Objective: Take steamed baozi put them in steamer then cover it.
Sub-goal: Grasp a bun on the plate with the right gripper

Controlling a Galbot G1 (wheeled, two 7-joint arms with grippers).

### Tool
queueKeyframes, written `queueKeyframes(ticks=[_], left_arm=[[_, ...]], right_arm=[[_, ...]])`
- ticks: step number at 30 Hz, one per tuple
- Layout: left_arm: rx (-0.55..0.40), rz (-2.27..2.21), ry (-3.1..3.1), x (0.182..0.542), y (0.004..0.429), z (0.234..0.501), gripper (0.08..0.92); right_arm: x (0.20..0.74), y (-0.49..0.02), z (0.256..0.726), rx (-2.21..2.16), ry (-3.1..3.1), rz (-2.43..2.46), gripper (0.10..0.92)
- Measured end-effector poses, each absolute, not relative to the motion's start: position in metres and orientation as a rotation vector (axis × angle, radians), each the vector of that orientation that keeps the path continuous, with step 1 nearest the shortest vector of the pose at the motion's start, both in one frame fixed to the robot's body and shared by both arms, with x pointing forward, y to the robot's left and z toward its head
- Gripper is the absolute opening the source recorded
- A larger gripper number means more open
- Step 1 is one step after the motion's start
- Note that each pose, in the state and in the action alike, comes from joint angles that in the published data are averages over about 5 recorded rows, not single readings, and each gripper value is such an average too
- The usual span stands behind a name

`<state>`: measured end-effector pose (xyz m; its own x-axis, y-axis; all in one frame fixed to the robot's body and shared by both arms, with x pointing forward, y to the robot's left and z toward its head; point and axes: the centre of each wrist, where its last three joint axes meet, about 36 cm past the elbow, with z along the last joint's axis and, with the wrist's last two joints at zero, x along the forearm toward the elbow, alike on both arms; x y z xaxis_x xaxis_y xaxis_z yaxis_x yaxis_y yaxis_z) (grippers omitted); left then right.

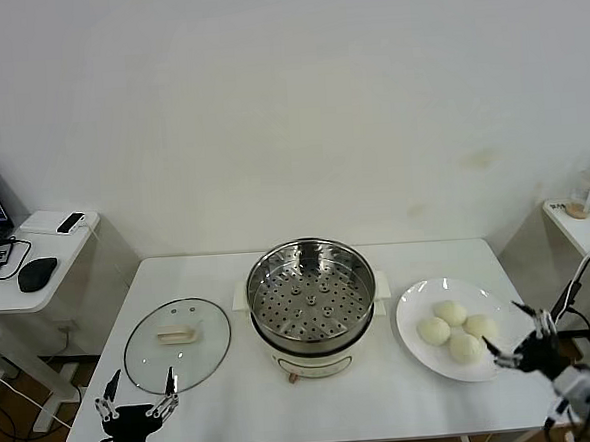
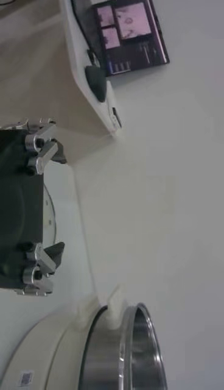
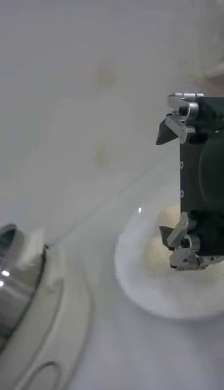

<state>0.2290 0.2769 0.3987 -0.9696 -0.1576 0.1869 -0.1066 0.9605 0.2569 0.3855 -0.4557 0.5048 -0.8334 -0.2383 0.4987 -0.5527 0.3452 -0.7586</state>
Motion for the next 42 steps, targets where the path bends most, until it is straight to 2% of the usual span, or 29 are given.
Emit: queueKeyframes(ticks=[7,16,25,42], left_arm=[[0.197,-0.385,-2.900,0.227,0.277,0.399,0.823],[0.198,-0.409,-2.914,0.227,0.280,0.408,0.823],[0.217,-0.420,-2.931,0.226,0.281,0.416,0.823],[0.283,-0.430,-2.933,0.227,0.289,0.418,0.823]], right_arm=[[0.455,-0.456,0.544,0.964,-2.028,1.620,0.823],[0.486,-0.474,0.562,1.099,-1.699,1.584,0.823],[0.521,-0.476,0.540,1.146,-1.598,1.493,0.823],[0.608,-0.423,0.484,1.254,-1.432,1.477,0.823]])
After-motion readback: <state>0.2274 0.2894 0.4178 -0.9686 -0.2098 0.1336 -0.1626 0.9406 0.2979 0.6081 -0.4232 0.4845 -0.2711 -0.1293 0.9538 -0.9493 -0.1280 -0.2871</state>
